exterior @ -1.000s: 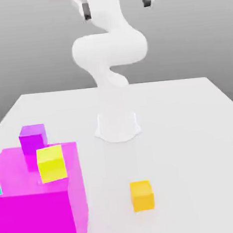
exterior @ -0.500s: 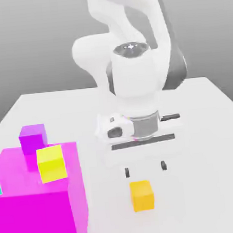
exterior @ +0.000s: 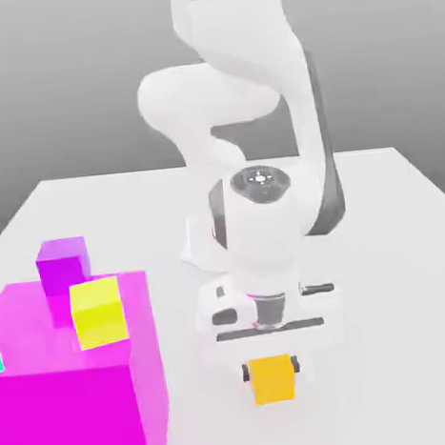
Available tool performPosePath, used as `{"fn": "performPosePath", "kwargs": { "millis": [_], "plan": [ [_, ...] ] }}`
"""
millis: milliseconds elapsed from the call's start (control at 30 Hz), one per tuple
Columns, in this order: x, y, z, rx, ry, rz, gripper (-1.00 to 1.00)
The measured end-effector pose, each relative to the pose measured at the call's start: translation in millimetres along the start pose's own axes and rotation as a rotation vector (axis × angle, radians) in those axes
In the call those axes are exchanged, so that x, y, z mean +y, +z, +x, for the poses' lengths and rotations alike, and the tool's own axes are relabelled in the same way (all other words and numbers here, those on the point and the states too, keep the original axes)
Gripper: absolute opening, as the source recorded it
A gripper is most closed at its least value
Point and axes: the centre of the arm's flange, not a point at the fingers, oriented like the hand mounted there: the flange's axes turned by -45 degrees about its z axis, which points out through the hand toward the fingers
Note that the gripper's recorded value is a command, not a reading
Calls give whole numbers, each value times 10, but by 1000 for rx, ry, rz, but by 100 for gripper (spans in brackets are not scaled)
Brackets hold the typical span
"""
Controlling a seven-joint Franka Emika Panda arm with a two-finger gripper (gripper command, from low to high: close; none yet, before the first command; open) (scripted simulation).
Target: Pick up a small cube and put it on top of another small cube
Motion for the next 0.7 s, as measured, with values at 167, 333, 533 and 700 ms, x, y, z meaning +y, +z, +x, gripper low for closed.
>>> {"fn": "performPosePath", "kwargs": {
  "millis": [167,333,533,700],
  "plan": [
    [4,-88,19,3,-2,-2,-100],
    [8,-385,40,7,-3,-4,-100],
    [-71,-672,79,3,-55,-1,-100],
    [132,-1144,586,5,-138,12,-100]
  ]
}}
